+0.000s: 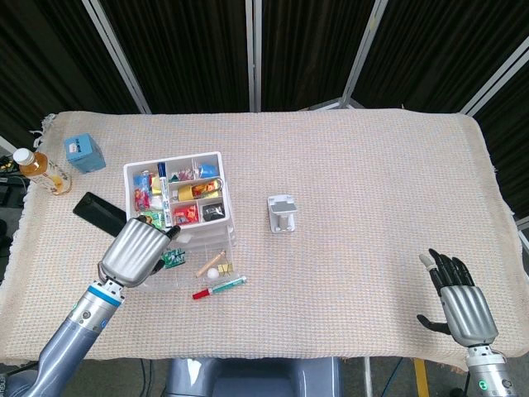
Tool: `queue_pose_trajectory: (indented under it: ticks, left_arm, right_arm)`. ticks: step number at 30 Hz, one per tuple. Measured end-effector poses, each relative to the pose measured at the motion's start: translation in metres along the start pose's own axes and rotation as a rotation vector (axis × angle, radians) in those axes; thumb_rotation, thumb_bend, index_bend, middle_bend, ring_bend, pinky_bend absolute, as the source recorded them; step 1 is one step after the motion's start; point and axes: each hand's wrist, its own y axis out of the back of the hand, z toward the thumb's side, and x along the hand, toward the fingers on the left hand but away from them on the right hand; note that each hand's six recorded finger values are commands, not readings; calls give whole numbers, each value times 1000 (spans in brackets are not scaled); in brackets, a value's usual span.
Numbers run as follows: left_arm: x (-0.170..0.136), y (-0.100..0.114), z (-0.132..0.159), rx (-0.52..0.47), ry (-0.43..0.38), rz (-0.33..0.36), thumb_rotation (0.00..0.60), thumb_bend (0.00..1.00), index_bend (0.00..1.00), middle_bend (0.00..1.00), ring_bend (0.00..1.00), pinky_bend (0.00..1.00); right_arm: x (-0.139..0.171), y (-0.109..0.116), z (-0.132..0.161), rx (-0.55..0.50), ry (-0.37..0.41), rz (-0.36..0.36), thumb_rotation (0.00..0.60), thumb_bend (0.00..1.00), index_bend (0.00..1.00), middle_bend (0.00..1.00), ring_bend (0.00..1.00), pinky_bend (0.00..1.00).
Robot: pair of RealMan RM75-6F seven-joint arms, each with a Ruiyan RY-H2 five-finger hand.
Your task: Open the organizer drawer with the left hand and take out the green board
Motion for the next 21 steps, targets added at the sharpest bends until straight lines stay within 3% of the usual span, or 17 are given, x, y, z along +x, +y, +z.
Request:
queue_pose_trajectory:
  ticks: [9, 21]
  left_arm:
    - [6, -18, 5, 68, 15, -105, 600, 0, 452, 788, 776, 635]
    - [11, -29, 11, 79, 41, -192, 600, 0, 467, 791, 779, 635]
  right_arm:
    - [0, 1, -1, -6, 2, 0, 600, 15, 107, 0, 0, 0]
    - [0, 2, -1, -14, 2, 1, 600, 15, 108, 0, 0, 0]
